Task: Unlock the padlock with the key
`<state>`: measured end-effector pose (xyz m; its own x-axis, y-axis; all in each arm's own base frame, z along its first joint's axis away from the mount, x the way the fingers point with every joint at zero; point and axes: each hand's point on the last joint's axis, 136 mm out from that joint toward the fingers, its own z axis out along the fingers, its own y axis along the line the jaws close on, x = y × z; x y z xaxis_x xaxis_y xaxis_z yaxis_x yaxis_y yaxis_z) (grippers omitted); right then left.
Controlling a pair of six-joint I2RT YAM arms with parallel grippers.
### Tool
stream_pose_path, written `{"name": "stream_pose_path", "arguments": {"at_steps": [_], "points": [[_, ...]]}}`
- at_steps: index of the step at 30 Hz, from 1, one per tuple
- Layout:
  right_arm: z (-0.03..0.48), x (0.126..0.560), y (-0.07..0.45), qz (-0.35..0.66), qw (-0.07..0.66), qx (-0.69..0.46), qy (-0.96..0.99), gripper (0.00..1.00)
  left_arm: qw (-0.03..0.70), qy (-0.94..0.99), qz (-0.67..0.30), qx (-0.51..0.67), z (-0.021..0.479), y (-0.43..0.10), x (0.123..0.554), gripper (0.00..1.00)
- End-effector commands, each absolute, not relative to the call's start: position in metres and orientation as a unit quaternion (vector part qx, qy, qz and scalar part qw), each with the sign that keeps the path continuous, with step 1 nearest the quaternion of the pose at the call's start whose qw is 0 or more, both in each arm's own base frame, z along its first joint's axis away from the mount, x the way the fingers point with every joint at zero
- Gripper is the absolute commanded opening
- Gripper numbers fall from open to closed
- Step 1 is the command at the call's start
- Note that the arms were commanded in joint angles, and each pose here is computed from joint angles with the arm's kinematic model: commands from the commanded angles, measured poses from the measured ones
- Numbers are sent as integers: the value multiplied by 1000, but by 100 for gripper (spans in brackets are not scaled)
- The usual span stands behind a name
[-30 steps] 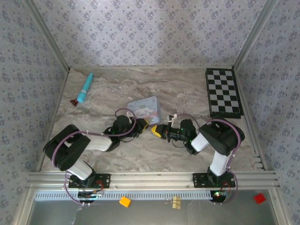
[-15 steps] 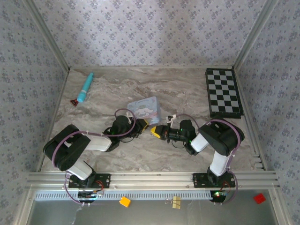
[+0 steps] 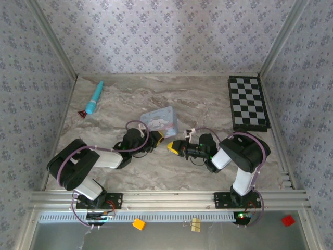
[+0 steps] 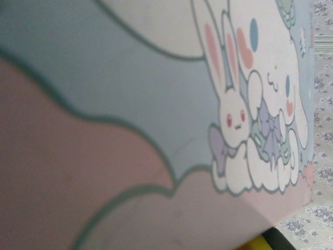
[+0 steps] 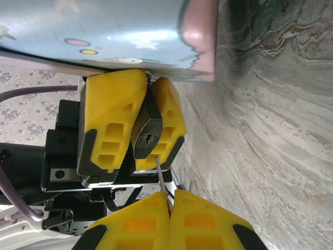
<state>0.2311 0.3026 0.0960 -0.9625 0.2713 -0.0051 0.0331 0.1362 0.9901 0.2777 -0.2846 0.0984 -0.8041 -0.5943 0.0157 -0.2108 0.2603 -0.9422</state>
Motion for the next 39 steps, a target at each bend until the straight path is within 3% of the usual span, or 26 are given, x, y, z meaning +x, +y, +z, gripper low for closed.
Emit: {"name": "stream_pose_path", "arguments": {"at_steps": [1, 39], "points": [[97, 231, 302, 651, 94, 100, 747, 0, 193, 743, -592, -245, 131, -288, 282, 2], [113, 242, 304, 664, 109, 95, 734, 0, 175, 748, -606, -206, 138, -308, 277, 2]]}}
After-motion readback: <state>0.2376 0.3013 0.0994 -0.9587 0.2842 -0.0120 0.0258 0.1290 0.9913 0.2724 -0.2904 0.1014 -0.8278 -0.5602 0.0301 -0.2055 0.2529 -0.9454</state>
